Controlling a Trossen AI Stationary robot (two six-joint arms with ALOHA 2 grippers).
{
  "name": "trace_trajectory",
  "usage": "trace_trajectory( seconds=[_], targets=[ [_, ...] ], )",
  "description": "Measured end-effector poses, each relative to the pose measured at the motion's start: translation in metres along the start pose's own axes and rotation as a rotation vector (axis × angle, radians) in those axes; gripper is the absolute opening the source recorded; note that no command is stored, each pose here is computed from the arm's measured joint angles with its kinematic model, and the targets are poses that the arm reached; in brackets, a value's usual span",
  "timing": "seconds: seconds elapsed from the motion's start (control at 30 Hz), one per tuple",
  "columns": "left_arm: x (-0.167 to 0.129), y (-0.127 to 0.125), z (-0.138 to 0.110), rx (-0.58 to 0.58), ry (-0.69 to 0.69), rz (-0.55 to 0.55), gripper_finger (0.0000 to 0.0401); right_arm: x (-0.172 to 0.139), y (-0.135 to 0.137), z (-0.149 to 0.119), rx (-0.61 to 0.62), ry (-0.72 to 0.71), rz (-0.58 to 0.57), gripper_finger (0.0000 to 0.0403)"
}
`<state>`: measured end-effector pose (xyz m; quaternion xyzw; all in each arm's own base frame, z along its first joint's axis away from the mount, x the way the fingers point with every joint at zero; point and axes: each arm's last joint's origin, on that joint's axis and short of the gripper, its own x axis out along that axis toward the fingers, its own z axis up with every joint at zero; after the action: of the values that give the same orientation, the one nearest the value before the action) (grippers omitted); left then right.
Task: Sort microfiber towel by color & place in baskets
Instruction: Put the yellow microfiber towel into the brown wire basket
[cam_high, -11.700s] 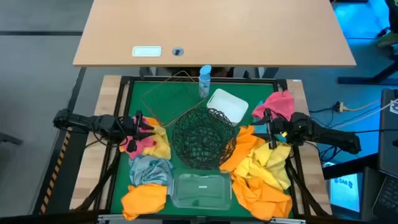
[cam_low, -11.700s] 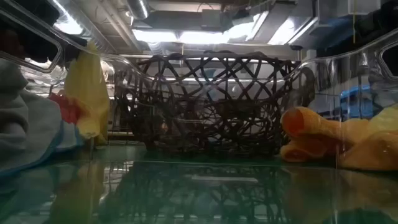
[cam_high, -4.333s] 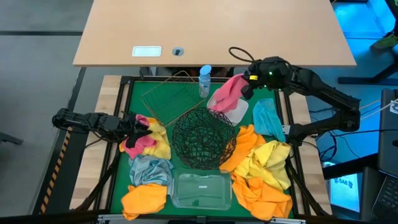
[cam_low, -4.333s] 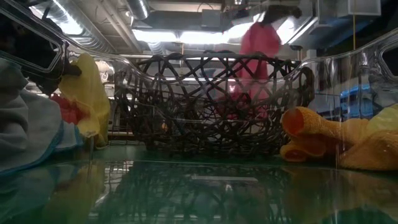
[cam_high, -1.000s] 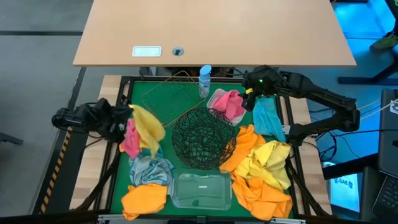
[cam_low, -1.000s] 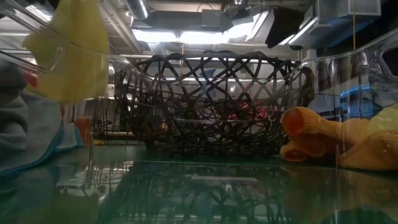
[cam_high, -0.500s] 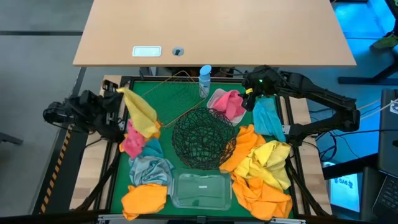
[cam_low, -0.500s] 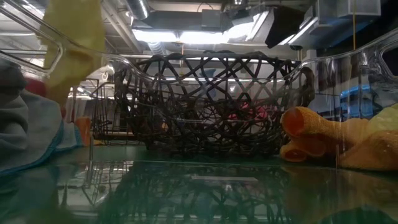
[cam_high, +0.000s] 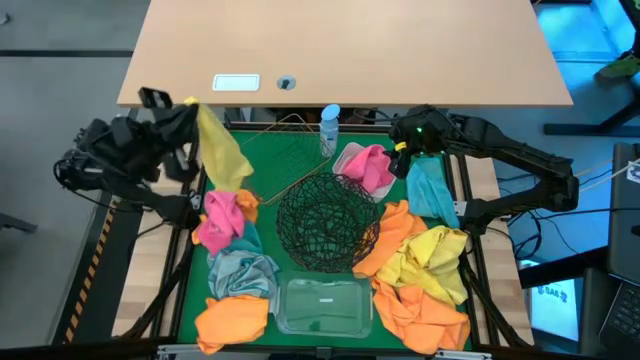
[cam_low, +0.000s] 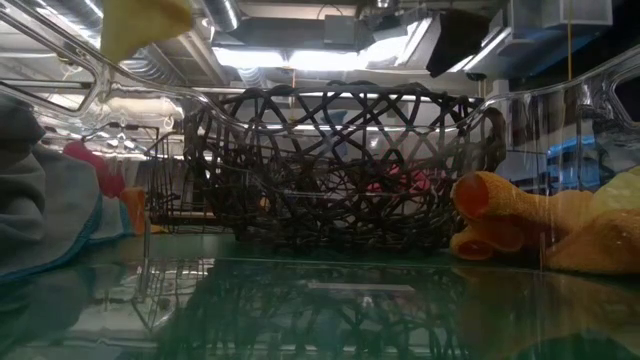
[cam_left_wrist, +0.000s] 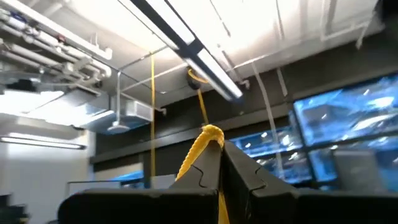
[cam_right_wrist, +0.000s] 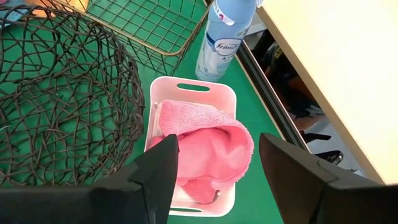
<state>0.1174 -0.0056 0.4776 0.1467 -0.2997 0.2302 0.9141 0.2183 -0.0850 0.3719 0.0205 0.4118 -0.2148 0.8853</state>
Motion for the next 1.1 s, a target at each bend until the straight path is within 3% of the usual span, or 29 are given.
trace_trajectory(
  seconds=[0.23, 0.4, 0.57, 0.83, 1.1],
  targets=[
    [0.047, -0.003, -0.023, 0.153, 0.142, 0.078, 0.0, 0.0, 0.001, 0.0, 0.0, -0.002, 0.03, 0.0223],
    [0.069, 0.01, -0.065, 0.201, 0.273, 0.127, 0.0, 0.0, 0.002, 0.0, 0.0, 0.0, 0.054, 0.0223],
    [0.082, 0.029, -0.114, 0.182, 0.451, 0.101, 0.0, 0.0, 0.002, -0.002, -0.002, 0.013, 0.062, 0.0223],
    [0.08, 0.049, -0.182, 0.156, 0.811, 0.064, 0.0, 0.0, 0.002, -0.008, -0.009, 0.076, 0.065, 0.0223],
    [0.05, 0.044, -0.213, 0.163, 1.227, -0.024, 0.0, -0.001, 0.003, -0.011, -0.013, 0.114, 0.08, 0.0223]
  ],
)
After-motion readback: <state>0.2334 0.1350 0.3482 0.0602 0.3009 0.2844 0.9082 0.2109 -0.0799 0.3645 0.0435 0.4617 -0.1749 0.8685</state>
